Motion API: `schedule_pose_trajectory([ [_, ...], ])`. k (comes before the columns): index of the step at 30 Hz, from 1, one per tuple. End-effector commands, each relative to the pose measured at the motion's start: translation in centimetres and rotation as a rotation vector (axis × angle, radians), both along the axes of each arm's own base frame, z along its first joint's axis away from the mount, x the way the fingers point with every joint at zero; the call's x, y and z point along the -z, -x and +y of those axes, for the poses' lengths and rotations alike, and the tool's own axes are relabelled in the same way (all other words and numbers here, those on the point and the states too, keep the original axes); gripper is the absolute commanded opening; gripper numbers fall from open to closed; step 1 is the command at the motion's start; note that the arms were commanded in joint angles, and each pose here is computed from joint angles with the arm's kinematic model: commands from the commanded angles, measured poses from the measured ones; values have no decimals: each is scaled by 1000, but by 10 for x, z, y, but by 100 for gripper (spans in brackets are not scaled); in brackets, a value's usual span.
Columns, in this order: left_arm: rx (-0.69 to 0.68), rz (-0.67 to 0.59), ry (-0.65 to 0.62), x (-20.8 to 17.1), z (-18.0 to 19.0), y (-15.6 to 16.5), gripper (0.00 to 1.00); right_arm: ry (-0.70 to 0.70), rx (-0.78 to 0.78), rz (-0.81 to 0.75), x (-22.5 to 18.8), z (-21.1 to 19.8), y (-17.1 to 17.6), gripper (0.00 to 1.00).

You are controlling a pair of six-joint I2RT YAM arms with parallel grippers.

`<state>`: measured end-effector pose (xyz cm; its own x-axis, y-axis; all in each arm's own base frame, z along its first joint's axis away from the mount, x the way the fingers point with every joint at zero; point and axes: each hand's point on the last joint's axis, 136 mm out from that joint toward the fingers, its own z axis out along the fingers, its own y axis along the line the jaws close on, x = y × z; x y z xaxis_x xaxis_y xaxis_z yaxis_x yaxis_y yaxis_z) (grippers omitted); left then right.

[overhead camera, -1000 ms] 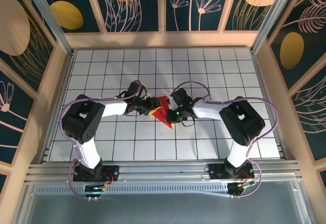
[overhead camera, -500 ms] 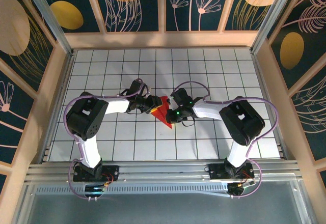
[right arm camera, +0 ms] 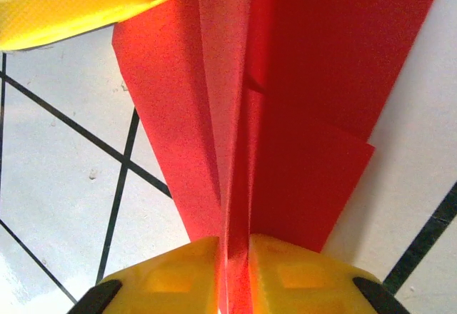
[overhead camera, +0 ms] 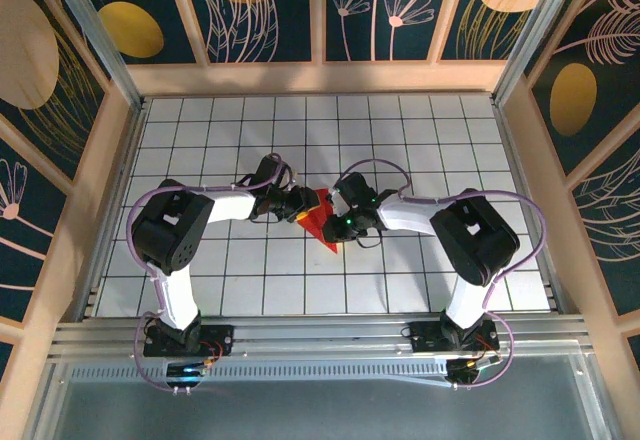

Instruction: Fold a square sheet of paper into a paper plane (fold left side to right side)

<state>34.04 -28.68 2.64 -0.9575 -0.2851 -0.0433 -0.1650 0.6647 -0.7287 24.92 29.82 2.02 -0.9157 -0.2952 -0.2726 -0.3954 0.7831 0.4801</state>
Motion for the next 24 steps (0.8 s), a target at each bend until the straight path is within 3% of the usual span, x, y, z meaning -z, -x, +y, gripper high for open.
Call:
schedule_pose_trajectory([
  [1, -16, 68, -94, 30, 13, 11, 45, 1, 8, 8, -13, -5, -1, 25],
  [10, -12, 64, -97, 30, 13, 10, 45, -141, 66, -42, -52, -15, -22, 44],
  [16, -13, 61, -93, 28, 12, 9, 45, -96, 81, -17, -38, -21, -24, 44],
  [24, -12, 60, -91, 27, 12, 9, 45, -103, 53, 1, -22, 5, -21, 43],
])
